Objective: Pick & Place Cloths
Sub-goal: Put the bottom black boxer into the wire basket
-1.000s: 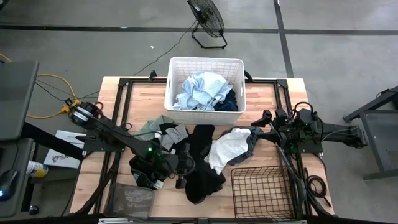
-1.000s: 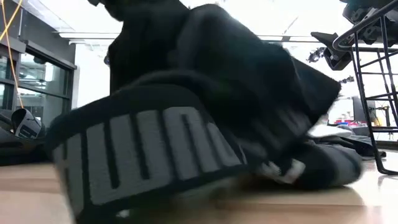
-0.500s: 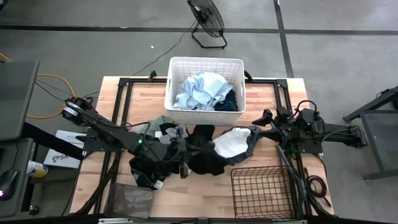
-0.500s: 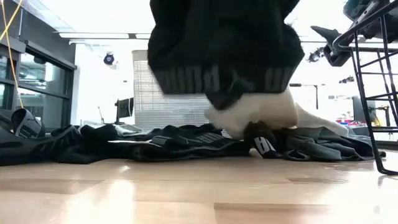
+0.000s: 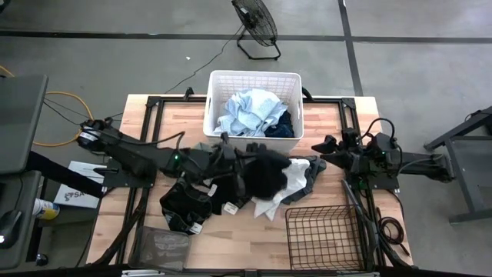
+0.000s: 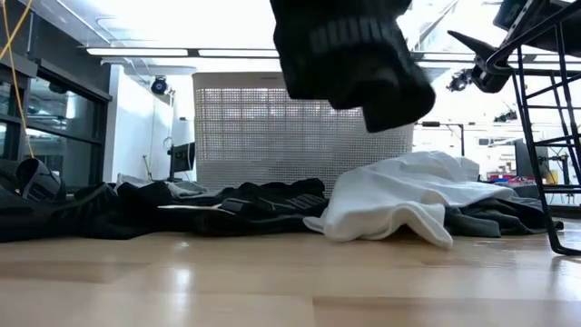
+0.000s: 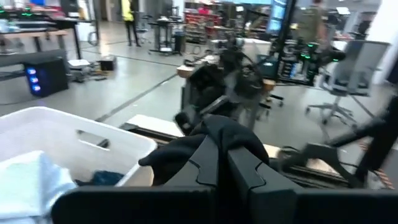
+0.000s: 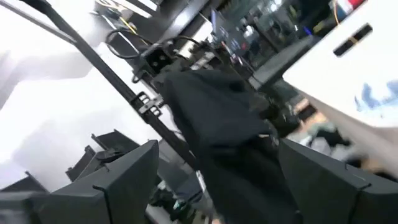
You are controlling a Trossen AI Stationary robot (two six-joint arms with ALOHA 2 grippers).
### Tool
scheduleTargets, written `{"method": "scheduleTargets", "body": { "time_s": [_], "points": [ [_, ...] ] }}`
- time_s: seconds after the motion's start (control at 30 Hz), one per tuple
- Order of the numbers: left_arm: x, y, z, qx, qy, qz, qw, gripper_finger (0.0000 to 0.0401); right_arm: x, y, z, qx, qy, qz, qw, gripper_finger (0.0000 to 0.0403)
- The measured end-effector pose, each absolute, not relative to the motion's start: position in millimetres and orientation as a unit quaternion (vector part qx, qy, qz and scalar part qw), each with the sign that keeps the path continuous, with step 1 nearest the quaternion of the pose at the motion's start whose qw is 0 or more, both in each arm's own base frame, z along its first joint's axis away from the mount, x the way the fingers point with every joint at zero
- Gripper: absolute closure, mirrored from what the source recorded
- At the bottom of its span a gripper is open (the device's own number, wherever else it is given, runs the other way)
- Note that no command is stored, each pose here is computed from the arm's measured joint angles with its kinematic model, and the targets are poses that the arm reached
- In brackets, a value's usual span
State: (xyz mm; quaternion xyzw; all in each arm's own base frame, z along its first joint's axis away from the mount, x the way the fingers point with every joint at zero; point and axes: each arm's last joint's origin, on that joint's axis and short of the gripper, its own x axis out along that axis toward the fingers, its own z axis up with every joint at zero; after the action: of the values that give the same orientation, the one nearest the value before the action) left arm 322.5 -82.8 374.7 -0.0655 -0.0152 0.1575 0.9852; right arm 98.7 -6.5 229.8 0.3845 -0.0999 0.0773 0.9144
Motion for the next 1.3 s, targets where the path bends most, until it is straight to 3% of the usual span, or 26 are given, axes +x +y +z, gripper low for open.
{"method": "scheduleTargets", "body": {
  "time_s": [0.23,0.7,1.03,1.3],
  "points": [
    [327.5,-64.9,385.6,-0.071,-0.030,0.147,0.986,0.0401,110.9,-5.9,234.6,0.314,-0.126,0.054,0.940,0.0082],
    [328.3,-61.4,389.2,-0.074,-0.037,0.139,0.987,0.0401,162.1,21.4,272.2,0.096,-0.058,0.025,0.993,0.0082],
    [328.3,-61.3,389.2,-0.078,-0.038,0.140,0.986,0.0401,205.3,43.5,302.7,-0.047,-0.038,-0.007,0.998,0.0082],
    [328.3,-61.3,389.2,-0.080,-0.038,0.140,0.986,0.0401,237.2,53.1,300.9,-0.105,0.001,-0.063,0.992,0.0082]
  ]
}}
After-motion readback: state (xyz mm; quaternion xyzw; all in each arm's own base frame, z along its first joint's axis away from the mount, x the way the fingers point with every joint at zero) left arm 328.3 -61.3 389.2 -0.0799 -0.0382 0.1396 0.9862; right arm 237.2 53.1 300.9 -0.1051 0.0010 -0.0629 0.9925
